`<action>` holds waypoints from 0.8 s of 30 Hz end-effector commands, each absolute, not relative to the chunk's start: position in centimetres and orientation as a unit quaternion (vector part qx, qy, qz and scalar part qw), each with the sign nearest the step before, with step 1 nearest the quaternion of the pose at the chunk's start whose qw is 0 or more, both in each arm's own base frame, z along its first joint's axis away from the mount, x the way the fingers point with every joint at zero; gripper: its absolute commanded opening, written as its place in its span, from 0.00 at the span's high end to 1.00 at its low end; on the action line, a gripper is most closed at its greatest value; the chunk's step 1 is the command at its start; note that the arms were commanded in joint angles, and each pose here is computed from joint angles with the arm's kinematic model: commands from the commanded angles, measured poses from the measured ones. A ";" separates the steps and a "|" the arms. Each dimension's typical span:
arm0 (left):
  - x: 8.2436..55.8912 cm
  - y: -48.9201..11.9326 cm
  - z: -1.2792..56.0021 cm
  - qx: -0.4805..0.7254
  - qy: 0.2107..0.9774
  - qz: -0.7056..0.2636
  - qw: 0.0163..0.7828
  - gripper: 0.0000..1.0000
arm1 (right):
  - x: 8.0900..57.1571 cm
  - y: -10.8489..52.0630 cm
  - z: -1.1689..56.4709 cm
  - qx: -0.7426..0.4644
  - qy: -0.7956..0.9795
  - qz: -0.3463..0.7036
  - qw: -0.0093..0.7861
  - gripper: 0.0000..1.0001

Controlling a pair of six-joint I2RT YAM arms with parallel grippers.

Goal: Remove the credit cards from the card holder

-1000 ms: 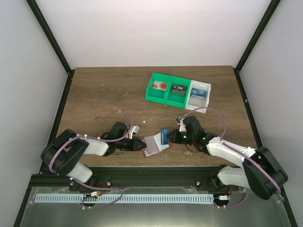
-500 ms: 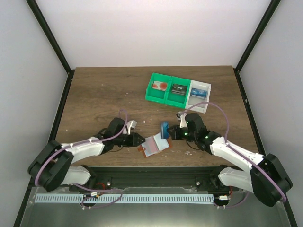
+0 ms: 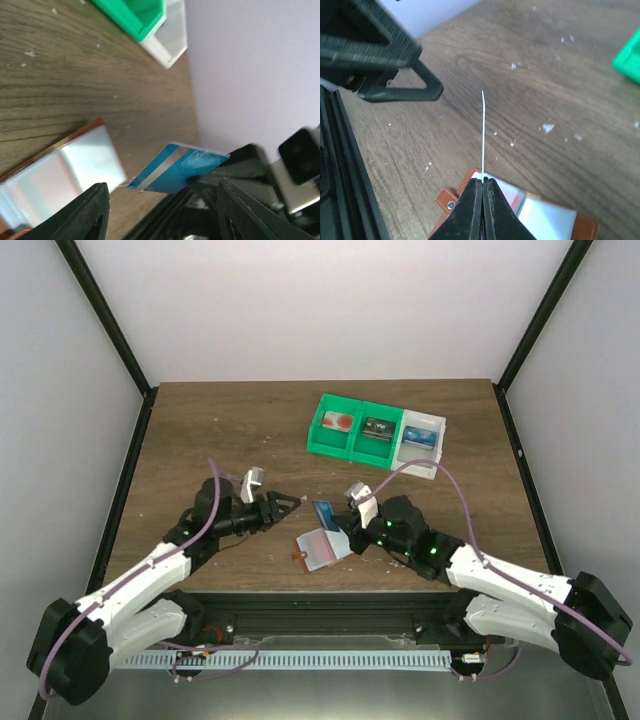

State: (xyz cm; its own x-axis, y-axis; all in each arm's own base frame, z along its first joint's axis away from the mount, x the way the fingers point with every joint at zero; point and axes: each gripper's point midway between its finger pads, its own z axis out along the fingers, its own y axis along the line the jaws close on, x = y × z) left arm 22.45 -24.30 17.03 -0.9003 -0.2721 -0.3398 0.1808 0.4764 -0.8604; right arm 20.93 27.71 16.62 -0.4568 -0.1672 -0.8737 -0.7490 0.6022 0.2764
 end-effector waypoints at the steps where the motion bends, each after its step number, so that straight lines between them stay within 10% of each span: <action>1: 22.0 -23.9 20.3 -0.108 0.770 -0.606 0.166 0.39 | 21.5 27.7 19.4 -0.364 0.707 0.268 0.544 1.00; 24: 19.8 -23.7 18.8 -0.167 0.725 -0.665 0.071 0.48 | 19.2 32.9 19.2 -0.495 0.608 0.120 0.609 0.99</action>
State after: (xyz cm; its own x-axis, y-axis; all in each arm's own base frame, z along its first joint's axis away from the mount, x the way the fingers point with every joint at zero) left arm 20.24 -23.81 19.52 -0.9356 -0.3445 0.0777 -0.1111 0.0781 -0.9907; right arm 18.88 31.44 15.94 0.1562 -0.4930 -0.8559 -0.7920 0.4553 -0.4068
